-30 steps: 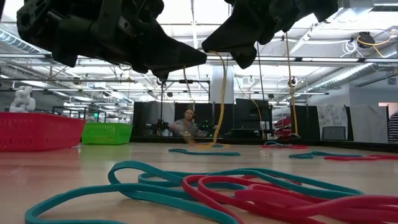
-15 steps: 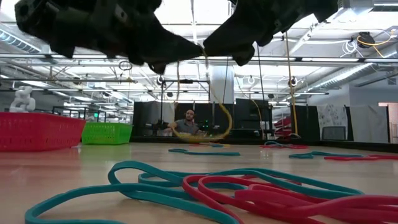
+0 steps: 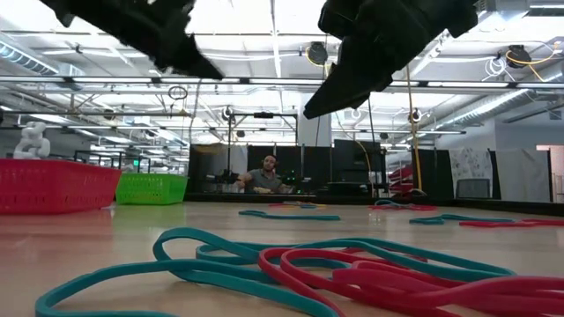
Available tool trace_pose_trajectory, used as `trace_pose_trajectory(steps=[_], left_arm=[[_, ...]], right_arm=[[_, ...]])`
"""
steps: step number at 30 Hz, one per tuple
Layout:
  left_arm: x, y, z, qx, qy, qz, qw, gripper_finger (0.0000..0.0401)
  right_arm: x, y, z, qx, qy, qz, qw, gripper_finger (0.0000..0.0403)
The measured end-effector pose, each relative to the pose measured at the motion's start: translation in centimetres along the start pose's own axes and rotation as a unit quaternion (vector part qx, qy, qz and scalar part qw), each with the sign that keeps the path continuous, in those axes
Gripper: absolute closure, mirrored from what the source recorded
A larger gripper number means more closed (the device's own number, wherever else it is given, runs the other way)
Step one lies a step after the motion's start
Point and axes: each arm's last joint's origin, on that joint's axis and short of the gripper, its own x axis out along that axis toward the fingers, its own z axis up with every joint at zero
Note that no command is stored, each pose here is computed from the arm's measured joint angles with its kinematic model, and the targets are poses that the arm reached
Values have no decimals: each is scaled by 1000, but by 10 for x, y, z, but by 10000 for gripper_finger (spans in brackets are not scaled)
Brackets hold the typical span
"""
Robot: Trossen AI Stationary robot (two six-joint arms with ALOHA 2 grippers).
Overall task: Sort rubber bands into baskets
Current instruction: Put the yellow rubber band into the green bin
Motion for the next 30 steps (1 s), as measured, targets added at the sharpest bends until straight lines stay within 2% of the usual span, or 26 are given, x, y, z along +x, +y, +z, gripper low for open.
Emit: trace_pose_trajectory(steps=[5,11,16,22,26,30], left_arm=[[0,41,-7,-41,46,98,993,401],[3,71,-24,-48,123,169,977,401],[4,90,-39,-76,170,220,957,401],[5,102,-53,-87,198,251,944,401],[4,105,-56,-93,208,240,944,399],[4,104,-56,-93,208,238,944,381]], right_arm=[[0,0,0,-5,2,0,1000,284],[0,0,-1,-7,4,0,1000,284],[0,0,-1,-7,6,0,1000,284],[0,0,-1,-7,6,0,1000,284],[0,0,-1,-6,6,0,1000,284],[0,0,-1,-3,6,0,1000,284]])
